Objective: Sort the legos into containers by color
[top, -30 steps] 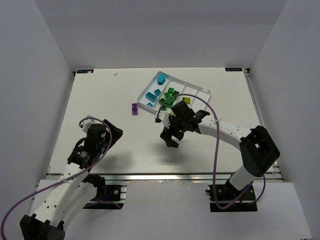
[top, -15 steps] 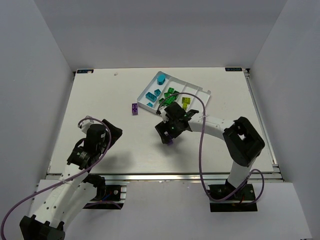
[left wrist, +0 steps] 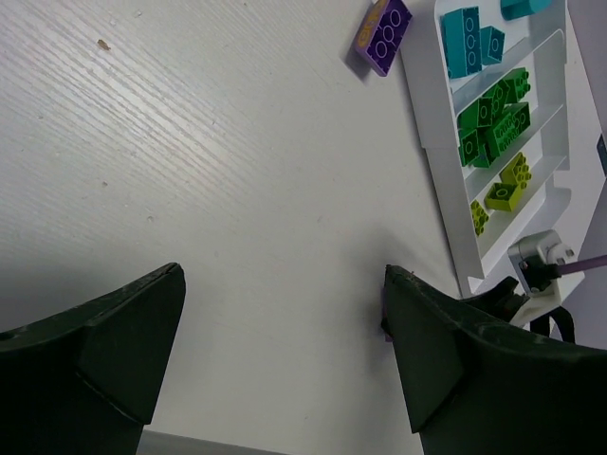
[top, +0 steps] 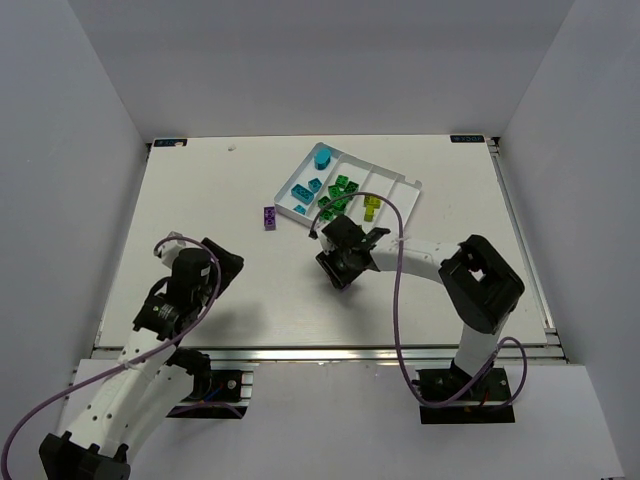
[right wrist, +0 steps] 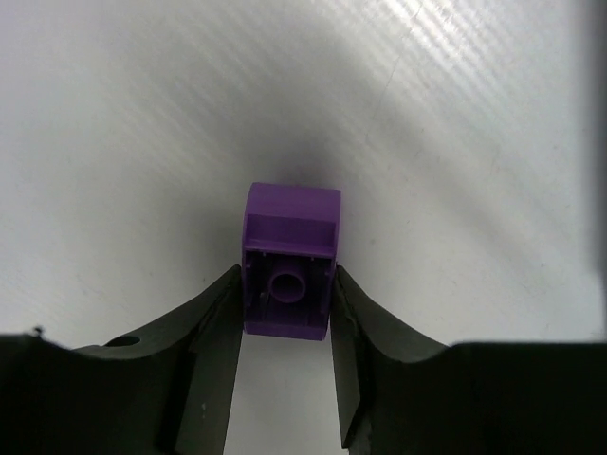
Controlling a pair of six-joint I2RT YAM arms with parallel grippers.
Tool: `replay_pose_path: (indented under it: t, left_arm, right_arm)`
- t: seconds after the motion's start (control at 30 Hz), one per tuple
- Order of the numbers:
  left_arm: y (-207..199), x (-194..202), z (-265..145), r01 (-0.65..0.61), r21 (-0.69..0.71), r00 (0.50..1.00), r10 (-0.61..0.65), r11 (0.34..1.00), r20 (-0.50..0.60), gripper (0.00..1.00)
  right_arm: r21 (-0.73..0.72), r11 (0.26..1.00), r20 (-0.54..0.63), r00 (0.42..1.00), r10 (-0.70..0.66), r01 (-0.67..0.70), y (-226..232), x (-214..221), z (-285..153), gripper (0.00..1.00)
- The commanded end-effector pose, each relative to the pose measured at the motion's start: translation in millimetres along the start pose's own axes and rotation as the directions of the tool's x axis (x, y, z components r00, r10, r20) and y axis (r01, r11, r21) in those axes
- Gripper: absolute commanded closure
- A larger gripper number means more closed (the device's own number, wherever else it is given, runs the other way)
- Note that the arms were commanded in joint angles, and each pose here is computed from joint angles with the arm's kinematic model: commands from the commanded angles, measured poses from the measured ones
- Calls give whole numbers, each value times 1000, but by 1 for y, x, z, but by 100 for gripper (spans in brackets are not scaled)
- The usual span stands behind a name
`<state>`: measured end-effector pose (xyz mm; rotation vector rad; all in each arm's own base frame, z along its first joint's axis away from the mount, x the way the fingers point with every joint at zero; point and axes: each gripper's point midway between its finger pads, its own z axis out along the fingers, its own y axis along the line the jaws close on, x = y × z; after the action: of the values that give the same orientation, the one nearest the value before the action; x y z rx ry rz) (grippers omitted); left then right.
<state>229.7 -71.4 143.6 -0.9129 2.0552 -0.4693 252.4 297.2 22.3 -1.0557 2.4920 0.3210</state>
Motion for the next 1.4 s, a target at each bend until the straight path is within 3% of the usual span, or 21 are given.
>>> replay_pose_path:
  t: [0.0, 0.1, 0.17, 0.2, 0.3, 0.37, 0.4, 0.47, 0.6, 0.83, 1.03, 1.33, 1.37]
  left_arm:
    - [-8, -3, 5, -20, 23, 1000, 20, 1000, 9, 6]
    - [-20, -3, 10, -47, 68, 999, 47, 997, 2, 10]
    - [-25, 1, 12, -63, 92, 998, 64, 994, -16, 17]
    - [-30, 0, 15, -76, 111, 997, 78, 991, -13, 22]
    - [-42, -3, 15, -103, 155, 994, 105, 983, -4, 37]
    - [-46, -1, 17, -114, 172, 993, 117, 978, -9, 41]
    - [-51, -2, 18, -121, 191, 992, 124, 974, -3, 41]
    - [-53, 0, 21, -127, 200, 991, 133, 971, -15, 37]
    - [-53, 1, 27, -151, 179, 987, 158, 972, -25, 2]
    - [-53, 3, 38, -215, 139, 973, 224, 967, -55, 2]
    - [-55, 10, 44, -227, 145, 966, 241, 963, -91, 2]
    - [-57, 6, 43, -275, 144, 954, 288, 951, -83, 2]
    - [-56, 7, 44, -284, 141, 951, 298, 948, -84, 2]
  right_arm:
    - [-41, 998, 58, 997, -51, 53, 5, -6, -20, 87]
    - [-152, 966, 211, 961, -177, 211, 23, -30, -54, 100]
    - [-207, 934, 321, 922, -217, 292, 29, -44, -74, 100]
    - [-211, 896, 408, 868, -283, 391, 29, -54, -95, 100]
    - [-216, 883, 548, 801, -243, 416, 2, -80, -129, 100]
    - [-177, 924, 565, 804, -187, 340, -40, -98, -141, 100]
    - [-191, 943, 519, 843, -140, 274, -57, -94, -130, 100]
    - [-173, 974, 496, 867, -45, 149, -103, -95, -130, 100]
    - [-125, 991, 481, 872, 95, -40, -175, -105, -122, 100]
    - [-99, 977, 450, 867, 214, -190, -245, -102, -101, 99]
    - [-80, 981, 414, 890, 194, -176, -261, -94, -77, 69]
    - [-55, 978, 364, 908, 207, -201, -278, -74, -62, 43]
    - [-51, 979, 371, 907, 200, -195, -277, -75, -68, 18]
